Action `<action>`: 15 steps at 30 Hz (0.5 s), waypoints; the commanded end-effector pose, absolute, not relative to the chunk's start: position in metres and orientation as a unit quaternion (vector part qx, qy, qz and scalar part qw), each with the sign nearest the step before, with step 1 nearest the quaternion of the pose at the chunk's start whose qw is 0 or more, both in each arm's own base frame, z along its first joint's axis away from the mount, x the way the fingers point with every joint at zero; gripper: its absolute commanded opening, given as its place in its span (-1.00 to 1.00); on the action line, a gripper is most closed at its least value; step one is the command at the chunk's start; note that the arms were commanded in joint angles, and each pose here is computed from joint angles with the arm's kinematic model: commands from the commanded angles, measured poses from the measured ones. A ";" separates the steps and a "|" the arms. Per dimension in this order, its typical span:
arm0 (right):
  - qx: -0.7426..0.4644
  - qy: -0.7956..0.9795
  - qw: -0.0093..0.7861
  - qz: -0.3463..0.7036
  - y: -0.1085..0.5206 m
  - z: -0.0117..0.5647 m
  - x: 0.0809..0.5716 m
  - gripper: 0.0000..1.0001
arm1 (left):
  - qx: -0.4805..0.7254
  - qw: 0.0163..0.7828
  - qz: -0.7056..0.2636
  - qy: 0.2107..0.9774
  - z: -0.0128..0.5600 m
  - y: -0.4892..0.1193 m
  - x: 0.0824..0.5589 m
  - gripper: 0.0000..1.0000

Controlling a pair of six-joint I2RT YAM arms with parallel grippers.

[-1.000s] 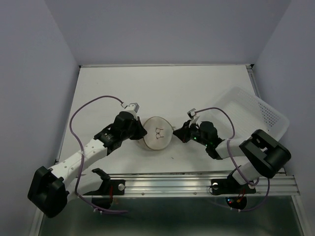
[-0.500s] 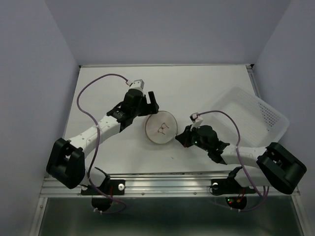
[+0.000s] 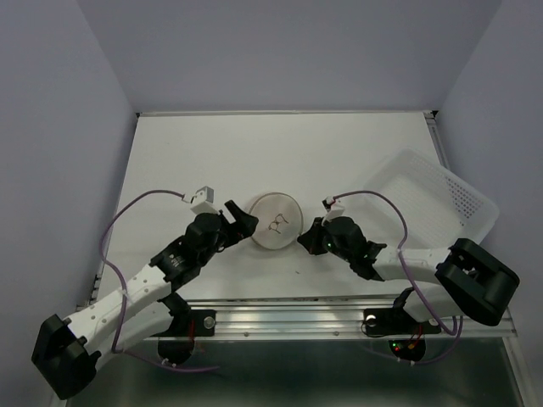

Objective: Unzip the laundry bag and remove the bra

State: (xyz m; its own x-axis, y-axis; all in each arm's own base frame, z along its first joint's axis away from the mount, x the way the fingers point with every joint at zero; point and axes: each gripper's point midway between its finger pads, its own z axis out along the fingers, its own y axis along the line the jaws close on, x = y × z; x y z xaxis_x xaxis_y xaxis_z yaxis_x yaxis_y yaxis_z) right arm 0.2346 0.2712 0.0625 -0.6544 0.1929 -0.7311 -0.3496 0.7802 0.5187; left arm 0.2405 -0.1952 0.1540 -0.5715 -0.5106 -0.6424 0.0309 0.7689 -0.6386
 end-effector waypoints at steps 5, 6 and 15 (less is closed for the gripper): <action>-0.014 0.837 0.426 0.344 0.287 0.083 0.250 -0.99 | -0.217 0.407 -0.380 0.802 0.129 -0.203 0.215 0.82; -0.012 0.835 0.427 0.347 0.289 0.085 0.251 -0.99 | -0.215 0.397 -0.377 0.809 0.121 -0.209 0.212 0.81; -0.019 0.835 0.421 0.353 0.296 0.088 0.249 -0.99 | -0.231 0.393 -0.395 0.798 0.108 -0.230 0.223 0.34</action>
State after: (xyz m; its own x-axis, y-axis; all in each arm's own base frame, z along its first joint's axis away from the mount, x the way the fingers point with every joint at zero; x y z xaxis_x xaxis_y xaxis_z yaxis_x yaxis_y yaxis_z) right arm 0.2434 0.2837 0.0693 -0.6690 0.2326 -0.7059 -0.3129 0.7734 0.5513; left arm 0.2094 -0.2219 0.0918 -0.6453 -0.6031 -0.4690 -0.0756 0.6612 -0.7464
